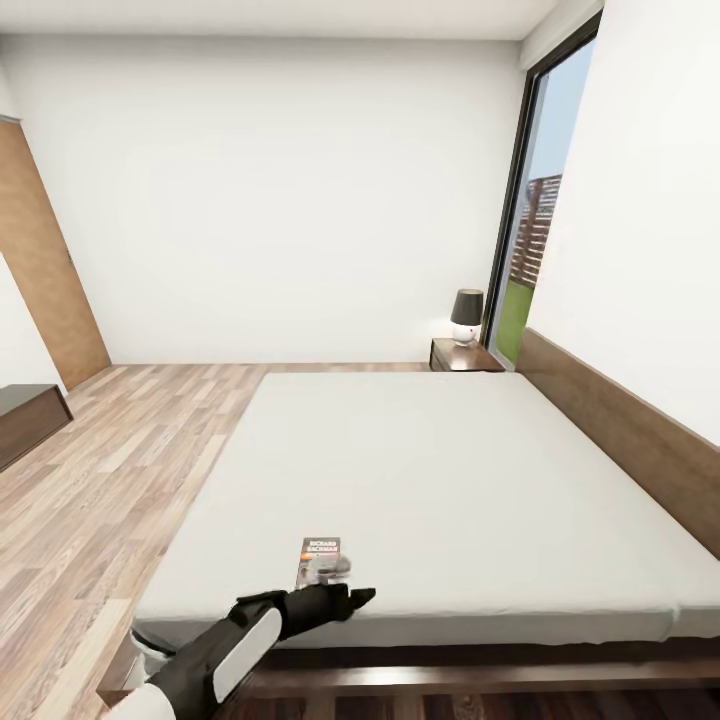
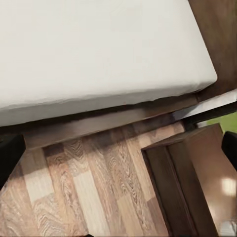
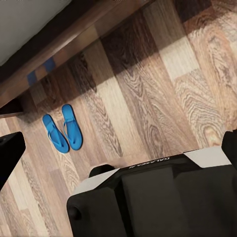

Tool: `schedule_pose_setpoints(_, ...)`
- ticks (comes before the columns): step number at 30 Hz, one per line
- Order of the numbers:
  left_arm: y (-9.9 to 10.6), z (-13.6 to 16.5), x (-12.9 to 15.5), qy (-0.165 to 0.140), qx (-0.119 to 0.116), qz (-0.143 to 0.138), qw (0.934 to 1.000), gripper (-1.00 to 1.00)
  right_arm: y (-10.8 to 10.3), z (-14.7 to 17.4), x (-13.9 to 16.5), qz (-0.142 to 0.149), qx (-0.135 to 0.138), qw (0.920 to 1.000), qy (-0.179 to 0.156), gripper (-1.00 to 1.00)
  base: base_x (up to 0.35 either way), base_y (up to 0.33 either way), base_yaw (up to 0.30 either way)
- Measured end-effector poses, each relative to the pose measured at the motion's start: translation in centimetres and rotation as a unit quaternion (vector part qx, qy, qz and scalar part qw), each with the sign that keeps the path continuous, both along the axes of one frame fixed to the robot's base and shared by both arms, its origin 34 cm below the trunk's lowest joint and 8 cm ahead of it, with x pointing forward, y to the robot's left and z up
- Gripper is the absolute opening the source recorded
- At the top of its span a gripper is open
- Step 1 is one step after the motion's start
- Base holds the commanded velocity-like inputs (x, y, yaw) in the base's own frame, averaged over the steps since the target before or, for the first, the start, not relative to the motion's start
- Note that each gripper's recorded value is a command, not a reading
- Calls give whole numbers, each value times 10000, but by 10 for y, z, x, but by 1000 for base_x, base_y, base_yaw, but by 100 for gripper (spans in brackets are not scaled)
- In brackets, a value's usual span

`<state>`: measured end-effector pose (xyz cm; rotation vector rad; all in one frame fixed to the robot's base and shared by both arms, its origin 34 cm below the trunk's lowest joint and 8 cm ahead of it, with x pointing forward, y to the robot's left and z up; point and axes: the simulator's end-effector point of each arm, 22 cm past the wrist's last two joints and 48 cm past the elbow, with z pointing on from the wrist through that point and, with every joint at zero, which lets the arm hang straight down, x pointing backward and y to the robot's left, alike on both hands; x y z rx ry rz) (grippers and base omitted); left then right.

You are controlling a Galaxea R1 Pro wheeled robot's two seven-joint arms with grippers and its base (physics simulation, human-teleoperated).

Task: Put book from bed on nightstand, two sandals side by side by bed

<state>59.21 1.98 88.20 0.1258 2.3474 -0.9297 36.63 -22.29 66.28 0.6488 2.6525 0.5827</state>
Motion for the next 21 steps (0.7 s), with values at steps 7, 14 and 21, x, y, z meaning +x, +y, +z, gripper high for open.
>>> schedule_pose_setpoints(7,49,62,90,-294,438,958,9940,100,0,0,0,0,3,10000,-3,100,0,0,0)
schedule_pose_setpoints(14,67,74,110,-349,538,1273,9898,100,-1,0,0,-1,-1,10000,-3,100,0,0,0)
schedule_pose_setpoints(21,73,71,109,-323,583,1326,9889,100,-1,0,1,-1,-3,10000,-9,100,0,0,0)
